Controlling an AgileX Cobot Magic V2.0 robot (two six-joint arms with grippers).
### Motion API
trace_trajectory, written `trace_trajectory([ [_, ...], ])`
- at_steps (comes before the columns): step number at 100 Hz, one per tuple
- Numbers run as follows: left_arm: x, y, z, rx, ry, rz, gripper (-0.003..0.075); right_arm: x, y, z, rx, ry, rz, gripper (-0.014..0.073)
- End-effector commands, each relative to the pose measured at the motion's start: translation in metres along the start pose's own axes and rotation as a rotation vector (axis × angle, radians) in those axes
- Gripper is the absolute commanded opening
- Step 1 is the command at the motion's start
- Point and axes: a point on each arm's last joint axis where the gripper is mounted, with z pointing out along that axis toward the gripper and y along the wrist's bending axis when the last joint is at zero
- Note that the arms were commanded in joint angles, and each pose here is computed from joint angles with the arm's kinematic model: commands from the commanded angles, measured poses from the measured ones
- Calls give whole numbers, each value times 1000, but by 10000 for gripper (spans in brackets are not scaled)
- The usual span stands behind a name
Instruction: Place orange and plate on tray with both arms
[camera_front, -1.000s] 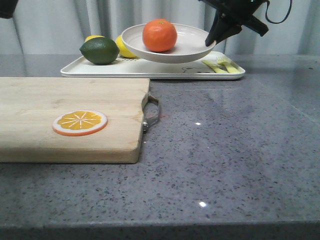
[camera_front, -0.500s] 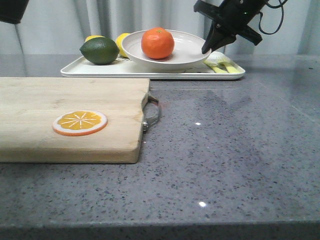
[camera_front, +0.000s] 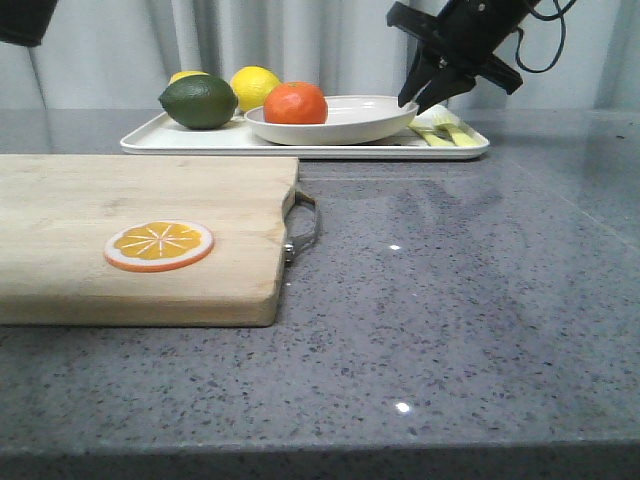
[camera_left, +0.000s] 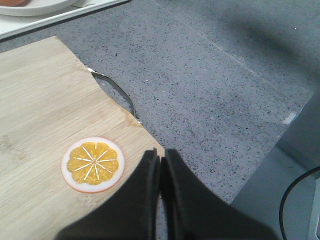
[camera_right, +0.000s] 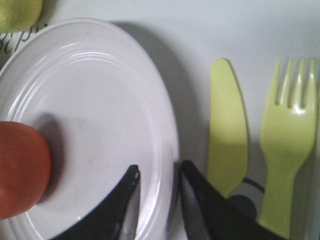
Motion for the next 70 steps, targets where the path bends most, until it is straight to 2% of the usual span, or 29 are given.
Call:
trace_trajectory([
  [1, -14, -2, -5, 10, -97, -17, -19, -17, 25, -40, -61, -118, -26, 327],
  [10, -14, -3, -5, 11, -97, -19, -19, -16, 26, -42, -62, -106, -29, 386],
  [34, -14, -3, -5, 12, -91, -19, -19, -18, 34, -67, -56, -105, -51, 373],
  [45, -14, -3, -5, 14, -92, -23, -19, -19, 37, -82, -8, -113, -86, 251],
  [61, -14, -3, -5, 14, -92, -23, -19, -17, 43, -107, 54, -103, -130, -71],
  [70, -14, -3, -5, 14, -92, -23, -19, -13, 46, -115, 70, -65, -140, -66],
])
